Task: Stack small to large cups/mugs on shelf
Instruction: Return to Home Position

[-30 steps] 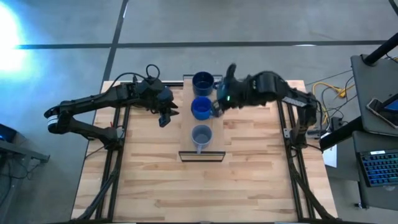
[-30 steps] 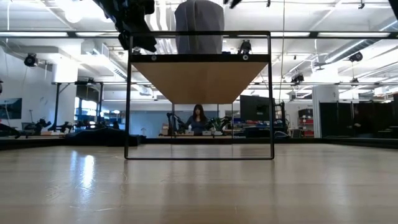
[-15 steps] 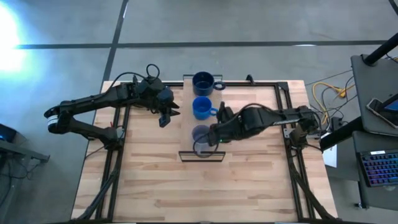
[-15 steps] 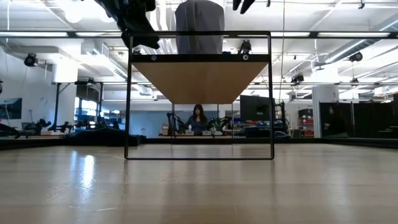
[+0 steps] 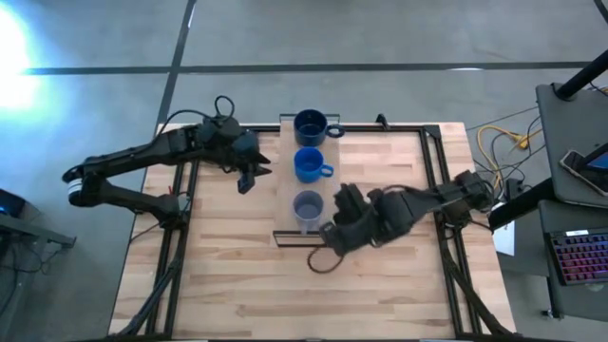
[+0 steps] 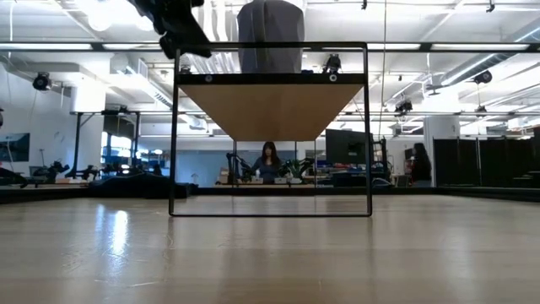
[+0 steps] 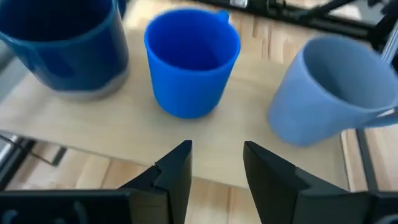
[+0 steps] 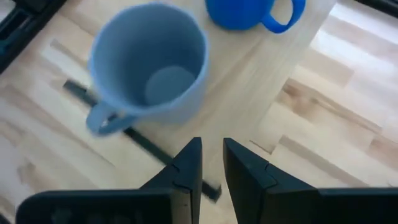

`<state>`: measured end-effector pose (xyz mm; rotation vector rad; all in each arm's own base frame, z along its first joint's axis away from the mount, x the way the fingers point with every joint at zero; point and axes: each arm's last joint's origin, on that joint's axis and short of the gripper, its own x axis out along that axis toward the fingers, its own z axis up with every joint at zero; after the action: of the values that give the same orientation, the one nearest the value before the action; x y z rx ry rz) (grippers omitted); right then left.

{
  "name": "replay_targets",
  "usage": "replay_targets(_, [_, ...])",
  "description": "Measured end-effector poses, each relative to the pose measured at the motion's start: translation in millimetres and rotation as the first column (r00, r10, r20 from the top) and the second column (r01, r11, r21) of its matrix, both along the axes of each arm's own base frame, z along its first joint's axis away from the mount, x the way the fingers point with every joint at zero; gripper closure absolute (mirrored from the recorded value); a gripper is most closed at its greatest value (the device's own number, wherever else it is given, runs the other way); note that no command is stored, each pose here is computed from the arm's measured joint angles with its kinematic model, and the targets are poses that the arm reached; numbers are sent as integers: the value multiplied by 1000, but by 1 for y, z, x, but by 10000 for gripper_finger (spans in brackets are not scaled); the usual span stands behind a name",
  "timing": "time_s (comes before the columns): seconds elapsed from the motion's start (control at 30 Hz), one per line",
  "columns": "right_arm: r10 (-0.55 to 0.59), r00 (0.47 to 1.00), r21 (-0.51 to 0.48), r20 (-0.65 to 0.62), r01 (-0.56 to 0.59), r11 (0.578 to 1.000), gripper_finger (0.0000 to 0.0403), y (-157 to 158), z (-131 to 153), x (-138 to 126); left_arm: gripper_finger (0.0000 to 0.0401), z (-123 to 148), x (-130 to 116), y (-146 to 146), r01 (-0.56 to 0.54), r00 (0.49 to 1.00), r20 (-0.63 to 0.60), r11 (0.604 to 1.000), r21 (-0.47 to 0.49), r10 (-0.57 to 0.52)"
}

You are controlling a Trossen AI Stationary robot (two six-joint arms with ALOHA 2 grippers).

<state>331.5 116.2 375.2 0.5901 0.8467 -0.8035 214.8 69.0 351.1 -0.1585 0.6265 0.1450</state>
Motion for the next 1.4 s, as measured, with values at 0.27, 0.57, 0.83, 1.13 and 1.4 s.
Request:
replay_targets(0.27, [164,984,-94,-74,-170,981,344,57,-8,-35,271,17,-16,-5,-33,995,96,999,20,31])
replay_targets(0.57, [229,962,-136,-148,-249,959,344,92,-38,-61,271,-5,-47,-16,-65,998,-8,997,-50,64])
replay_targets(0.83, [206,959,-160,-193,-238,958,344,92,-55,-63,271,-37,-67,-23,-63,996,55,997,-34,65])
replay_targets(1.13, [165,967,-203,-195,-204,958,344,89,-65,-63,271,-78,-74,-25,-50,995,92,999,-2,50])
replay_targets(1.4, [154,977,-203,-144,-182,962,344,89,-57,-61,271,-100,-82,-28,-43,997,68,999,0,43])
